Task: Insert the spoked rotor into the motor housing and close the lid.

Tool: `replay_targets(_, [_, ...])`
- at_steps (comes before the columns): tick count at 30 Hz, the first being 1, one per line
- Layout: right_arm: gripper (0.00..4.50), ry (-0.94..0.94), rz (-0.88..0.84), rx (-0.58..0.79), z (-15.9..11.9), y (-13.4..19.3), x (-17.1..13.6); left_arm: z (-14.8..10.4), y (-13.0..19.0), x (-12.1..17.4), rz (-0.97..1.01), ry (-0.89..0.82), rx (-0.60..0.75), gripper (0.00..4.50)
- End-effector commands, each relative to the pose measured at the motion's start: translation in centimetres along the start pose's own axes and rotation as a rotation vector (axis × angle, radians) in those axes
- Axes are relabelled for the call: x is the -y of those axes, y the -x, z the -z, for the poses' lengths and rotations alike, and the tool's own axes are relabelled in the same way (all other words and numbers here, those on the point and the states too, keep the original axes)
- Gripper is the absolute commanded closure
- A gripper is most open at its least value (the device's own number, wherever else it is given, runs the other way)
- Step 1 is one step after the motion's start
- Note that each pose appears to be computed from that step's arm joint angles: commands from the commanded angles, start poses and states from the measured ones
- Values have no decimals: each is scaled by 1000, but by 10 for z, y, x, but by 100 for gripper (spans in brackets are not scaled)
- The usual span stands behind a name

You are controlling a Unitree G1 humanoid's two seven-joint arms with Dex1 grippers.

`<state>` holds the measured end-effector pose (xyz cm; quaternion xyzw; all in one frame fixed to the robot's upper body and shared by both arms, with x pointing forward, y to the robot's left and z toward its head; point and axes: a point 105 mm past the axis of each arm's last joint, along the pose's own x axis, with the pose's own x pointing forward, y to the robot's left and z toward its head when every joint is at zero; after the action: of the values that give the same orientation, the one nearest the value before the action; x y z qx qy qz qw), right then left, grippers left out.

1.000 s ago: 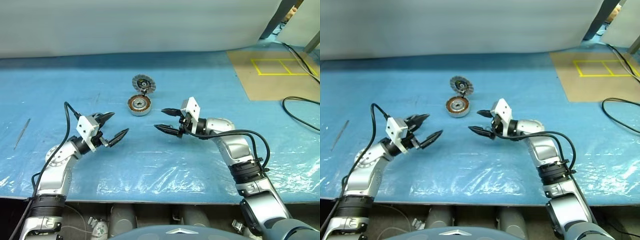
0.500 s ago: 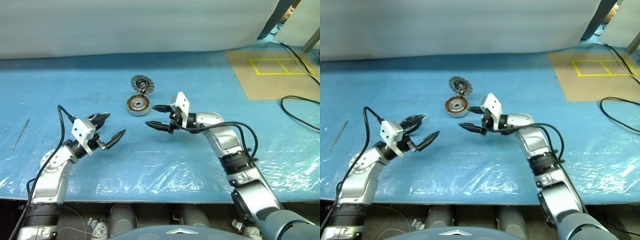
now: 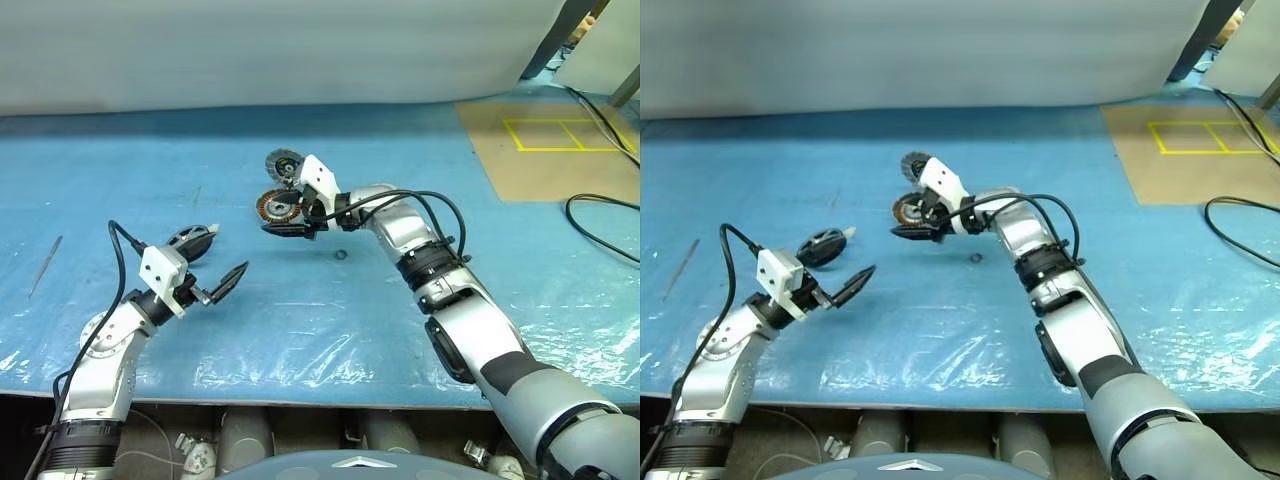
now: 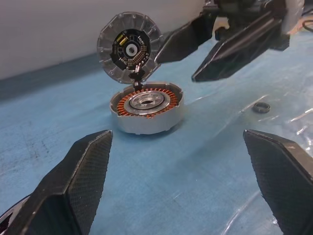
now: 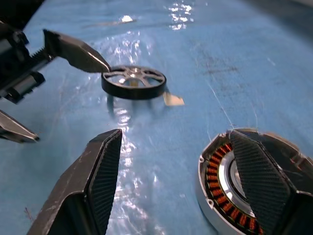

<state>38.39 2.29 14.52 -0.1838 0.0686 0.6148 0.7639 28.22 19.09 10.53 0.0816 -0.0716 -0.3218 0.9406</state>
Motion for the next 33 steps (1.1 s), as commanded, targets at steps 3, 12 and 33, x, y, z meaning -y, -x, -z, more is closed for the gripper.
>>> replay_targets(3, [85, 90, 14, -81, -7, -7, 9, -10, -2, 3, -8, -20, 40, 0])
replay_targets(12, [85, 195, 115, -179, -8, -21, 22, -1, -2, 6, -29, 0, 32, 0])
replay_targets(33, [85, 348, 159, -515, 63, -36, 7, -5, 2, 4, -88, 12, 54, 0])
